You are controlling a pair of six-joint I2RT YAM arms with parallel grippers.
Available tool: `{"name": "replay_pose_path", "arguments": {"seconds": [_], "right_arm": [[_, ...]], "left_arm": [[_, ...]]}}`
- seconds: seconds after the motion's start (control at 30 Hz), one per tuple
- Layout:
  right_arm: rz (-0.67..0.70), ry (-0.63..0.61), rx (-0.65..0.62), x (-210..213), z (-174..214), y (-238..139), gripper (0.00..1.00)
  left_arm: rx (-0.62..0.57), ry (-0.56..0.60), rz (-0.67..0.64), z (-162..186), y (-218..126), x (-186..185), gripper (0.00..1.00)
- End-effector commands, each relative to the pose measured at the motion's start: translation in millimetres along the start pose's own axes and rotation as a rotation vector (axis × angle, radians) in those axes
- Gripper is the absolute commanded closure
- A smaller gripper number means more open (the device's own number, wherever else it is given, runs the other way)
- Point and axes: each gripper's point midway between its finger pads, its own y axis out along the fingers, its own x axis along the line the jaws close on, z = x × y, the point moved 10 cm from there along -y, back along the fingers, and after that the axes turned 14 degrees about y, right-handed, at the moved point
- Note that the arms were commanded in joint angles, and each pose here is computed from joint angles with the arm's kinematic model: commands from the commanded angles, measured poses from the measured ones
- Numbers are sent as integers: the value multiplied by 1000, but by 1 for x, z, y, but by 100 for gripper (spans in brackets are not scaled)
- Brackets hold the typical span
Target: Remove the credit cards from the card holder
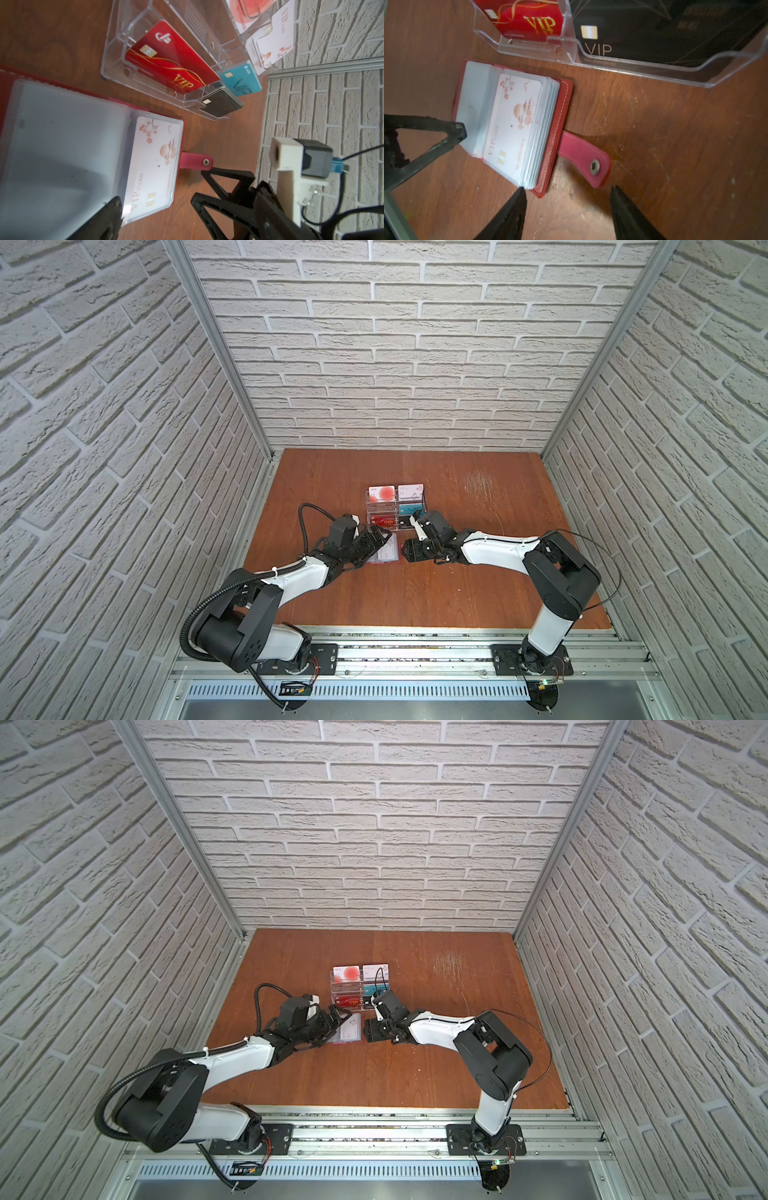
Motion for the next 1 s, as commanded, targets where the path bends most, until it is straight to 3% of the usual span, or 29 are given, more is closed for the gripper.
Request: {"name": "replay_pose_path", "arguments": {"seconds": [0.0,0.4,0.97], "right_arm": [[-59,27,-49,14,-12,3,43],[-42,51,-40,13,-15,20,64],[-53,83,-2,11,-12,38,86]], "left_arm": [[-4,-9,36,-1,5,3,2],[13,-33,41,-5,18,11,2],[-4,-2,118,-6,18,13,4]]}}
